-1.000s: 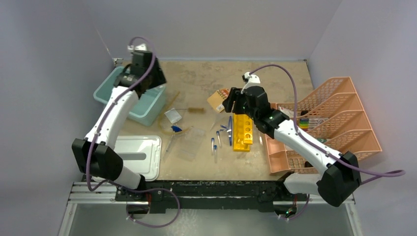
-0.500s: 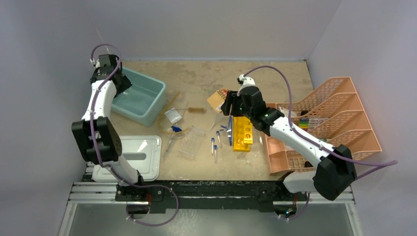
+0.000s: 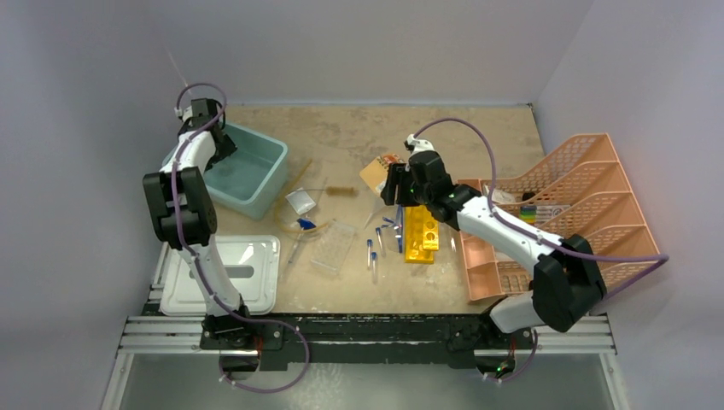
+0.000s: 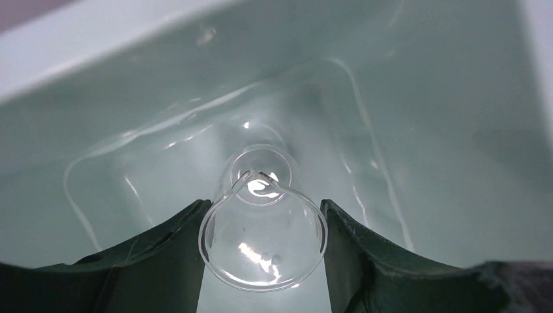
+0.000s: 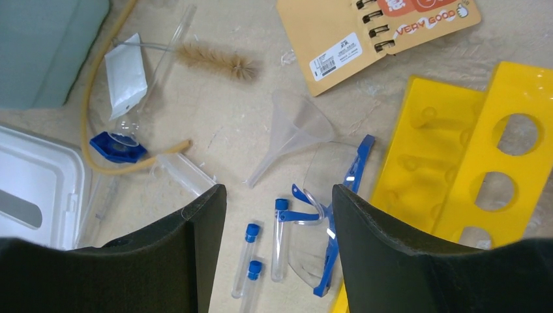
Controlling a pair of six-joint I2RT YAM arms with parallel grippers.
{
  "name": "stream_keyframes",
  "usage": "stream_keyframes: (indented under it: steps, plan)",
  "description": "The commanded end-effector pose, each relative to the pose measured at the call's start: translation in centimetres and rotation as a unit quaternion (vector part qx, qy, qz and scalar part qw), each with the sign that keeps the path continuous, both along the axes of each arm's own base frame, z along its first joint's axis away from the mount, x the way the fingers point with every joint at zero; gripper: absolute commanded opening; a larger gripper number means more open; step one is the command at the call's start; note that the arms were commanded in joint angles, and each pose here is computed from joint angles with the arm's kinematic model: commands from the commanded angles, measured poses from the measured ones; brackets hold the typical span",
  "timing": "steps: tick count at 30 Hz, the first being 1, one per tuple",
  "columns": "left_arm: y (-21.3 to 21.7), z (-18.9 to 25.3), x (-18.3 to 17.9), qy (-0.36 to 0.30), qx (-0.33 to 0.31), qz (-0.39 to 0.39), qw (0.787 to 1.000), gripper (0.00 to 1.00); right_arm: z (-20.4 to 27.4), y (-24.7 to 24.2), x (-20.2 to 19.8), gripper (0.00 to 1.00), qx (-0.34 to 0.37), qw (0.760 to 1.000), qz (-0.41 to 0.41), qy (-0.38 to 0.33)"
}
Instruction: Organize the chemistry lab equipment
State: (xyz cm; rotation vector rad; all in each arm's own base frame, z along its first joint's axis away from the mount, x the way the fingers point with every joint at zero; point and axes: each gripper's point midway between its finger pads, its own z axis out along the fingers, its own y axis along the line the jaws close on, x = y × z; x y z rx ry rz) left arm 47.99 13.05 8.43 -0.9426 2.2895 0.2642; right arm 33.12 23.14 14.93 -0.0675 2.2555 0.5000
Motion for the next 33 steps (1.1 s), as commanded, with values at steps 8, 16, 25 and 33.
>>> stream_keyframes:
  steps: [8, 16, 25, 33]
  plan:
    - [1.4, 1.1, 2.9, -0.036, 0.032, 0.011, 0.999, 0.57, 2.4, 1.1, 1.6, 0.66, 0.024, 0.999, 0.002, -0.026]
    - [1.1, 4.1, 4.0, -0.064, 0.034, -0.016, 0.997, 0.78, 2.6, 1.0, 1.5, 0.66, 0.028, 0.999, 0.002, -0.027]
    - [-1.9, 12.0, 2.3, -0.118, 0.007, -0.063, 0.991, 0.81, 3.5, 1.2, 1.3, 0.66, 0.035, 0.999, 0.011, -0.035]
    - [-11.0, 19.0, -4.3, -0.098, 0.074, -0.201, 0.972, 0.8, 4.3, 1.9, 1.0, 0.67, 0.047, 0.997, 0.038, -0.051]
